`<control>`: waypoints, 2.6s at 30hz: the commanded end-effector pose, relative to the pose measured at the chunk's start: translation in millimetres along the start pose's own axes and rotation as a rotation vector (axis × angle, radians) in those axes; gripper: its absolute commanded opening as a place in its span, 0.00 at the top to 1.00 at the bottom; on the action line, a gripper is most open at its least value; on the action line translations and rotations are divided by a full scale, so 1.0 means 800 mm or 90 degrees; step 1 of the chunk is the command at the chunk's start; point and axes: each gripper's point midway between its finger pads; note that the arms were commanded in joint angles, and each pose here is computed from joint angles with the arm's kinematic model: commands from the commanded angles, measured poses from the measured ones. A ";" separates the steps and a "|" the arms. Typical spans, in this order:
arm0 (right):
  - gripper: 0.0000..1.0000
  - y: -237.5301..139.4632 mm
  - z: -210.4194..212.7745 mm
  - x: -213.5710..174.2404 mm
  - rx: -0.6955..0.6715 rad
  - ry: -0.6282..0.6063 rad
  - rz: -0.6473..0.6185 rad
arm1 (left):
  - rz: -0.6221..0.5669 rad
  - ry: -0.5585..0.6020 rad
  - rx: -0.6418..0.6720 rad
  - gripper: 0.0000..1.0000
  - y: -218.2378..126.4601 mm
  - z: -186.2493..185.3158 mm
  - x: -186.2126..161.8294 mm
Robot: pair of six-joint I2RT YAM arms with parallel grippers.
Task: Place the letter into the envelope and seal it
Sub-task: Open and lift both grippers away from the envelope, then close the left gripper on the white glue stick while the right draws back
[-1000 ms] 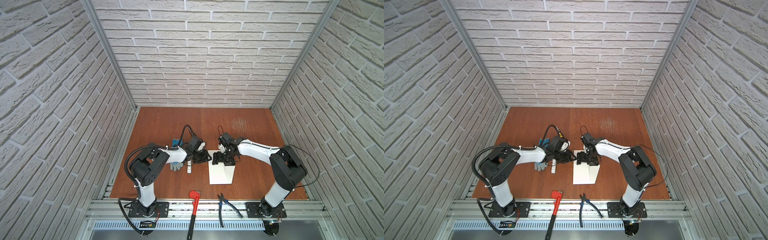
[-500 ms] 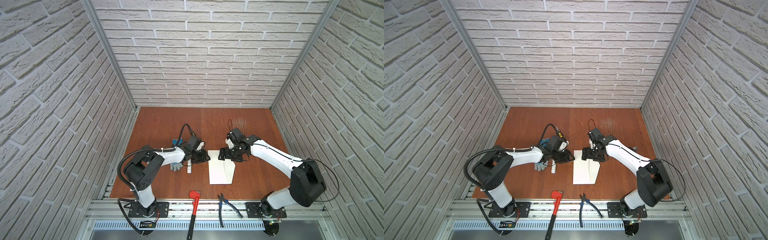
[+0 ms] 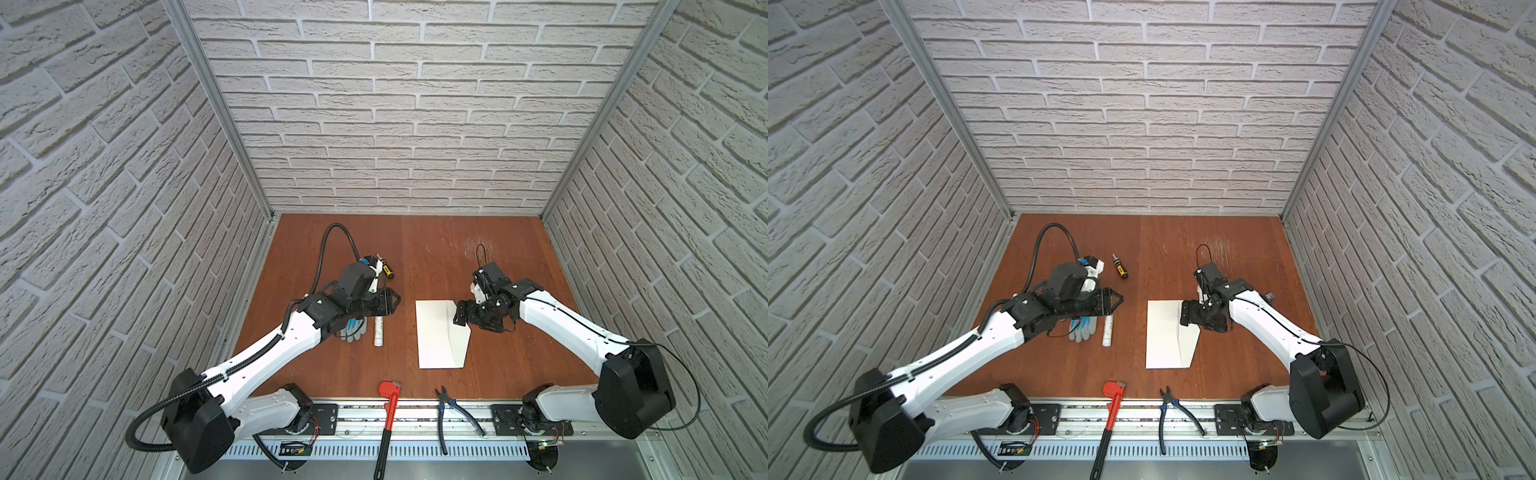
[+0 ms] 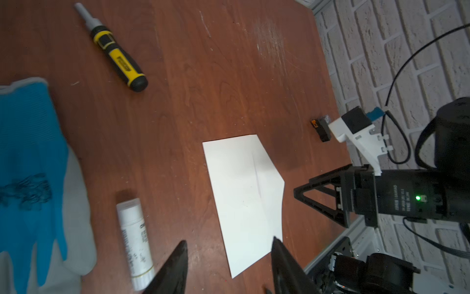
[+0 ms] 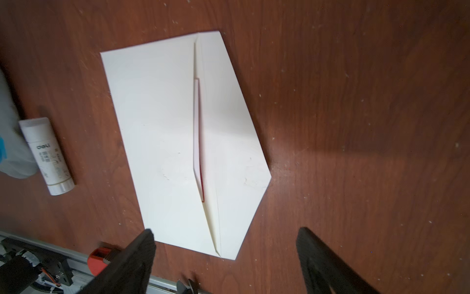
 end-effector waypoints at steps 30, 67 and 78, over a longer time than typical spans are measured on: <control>0.13 0.079 0.066 -0.003 0.079 -0.005 0.036 | 0.012 -0.056 0.134 0.43 -0.028 0.095 -0.059; 0.14 -0.077 0.059 0.004 0.123 -0.100 -0.211 | 0.248 0.008 0.377 0.44 0.117 0.127 -0.097; 0.15 -0.067 0.067 0.006 0.134 -0.106 -0.199 | 0.310 0.018 0.385 0.54 0.112 0.126 -0.110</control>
Point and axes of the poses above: each gripper's point midway between its finger pads, its own y axis out along the fingers, its own z axis along the line the jaws close on, x = y × z, and after that the axes turned 1 degree about -y, right-handed
